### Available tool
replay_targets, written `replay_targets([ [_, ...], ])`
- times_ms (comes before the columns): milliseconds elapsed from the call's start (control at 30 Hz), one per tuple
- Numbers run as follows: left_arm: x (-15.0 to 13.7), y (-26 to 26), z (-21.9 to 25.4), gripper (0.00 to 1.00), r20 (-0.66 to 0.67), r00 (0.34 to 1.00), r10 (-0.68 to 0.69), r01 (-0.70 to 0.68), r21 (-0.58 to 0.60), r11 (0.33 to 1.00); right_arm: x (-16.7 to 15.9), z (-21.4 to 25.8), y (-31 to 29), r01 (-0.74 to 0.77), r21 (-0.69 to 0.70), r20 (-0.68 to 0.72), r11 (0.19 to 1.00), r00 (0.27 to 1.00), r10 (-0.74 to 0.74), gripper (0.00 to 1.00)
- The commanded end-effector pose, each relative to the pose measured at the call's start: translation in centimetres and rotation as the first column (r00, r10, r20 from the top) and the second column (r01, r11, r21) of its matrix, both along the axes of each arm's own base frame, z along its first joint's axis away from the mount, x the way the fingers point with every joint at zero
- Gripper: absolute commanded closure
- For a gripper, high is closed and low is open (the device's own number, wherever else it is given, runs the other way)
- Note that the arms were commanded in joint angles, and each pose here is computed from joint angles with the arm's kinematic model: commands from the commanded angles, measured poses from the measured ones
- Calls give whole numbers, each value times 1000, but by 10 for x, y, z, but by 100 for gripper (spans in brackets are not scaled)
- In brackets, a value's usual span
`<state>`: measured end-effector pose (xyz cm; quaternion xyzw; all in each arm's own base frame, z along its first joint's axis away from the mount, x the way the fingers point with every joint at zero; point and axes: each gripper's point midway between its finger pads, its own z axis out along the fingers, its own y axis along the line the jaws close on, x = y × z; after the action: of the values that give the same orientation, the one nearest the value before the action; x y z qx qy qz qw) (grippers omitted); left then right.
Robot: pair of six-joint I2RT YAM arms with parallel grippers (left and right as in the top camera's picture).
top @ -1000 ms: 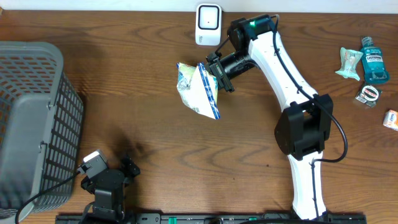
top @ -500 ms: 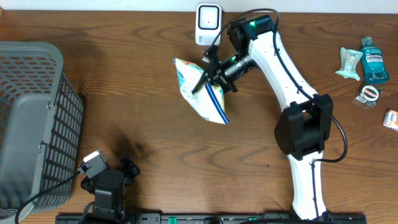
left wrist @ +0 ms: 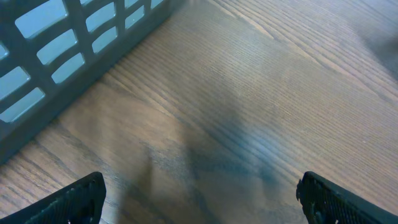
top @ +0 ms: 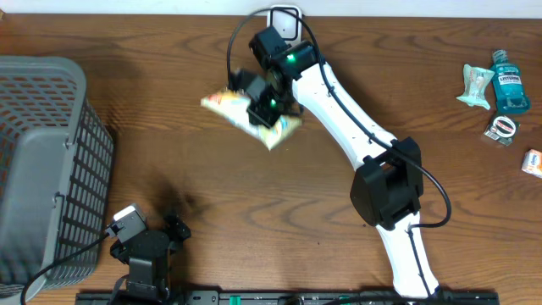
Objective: Scan the item barcode
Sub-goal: 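Hold the snack bag up in front of the white scanner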
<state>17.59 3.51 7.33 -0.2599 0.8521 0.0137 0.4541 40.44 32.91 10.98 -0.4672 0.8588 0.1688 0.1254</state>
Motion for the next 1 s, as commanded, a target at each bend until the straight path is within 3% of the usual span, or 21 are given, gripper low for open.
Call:
replay_targets([
  [0,-6,5,-7,2,-34,999,20,-19,19,1000,68,7,-24,213,-74,262,974,947,-187,99],
  [267,-6,5,-7,2,-34,999,20,-19,19,1000,177,35,-18,270,251,491,930,792,-363,99],
  [400,-6,5,-7,2,-34,999,20,-19,19,1000,211,38,-30,266,343,538,901,731,-420,99],
  [700,-6,5,-7,2,-34,999,20,-19,19,1000,245,63,-29,212,545,547,811,643,-536,99],
  [967,-6,5,-7,2,-34,999,20,-19,19,1000,242,69,-21,208,598,492,774,667,-559,99],
])
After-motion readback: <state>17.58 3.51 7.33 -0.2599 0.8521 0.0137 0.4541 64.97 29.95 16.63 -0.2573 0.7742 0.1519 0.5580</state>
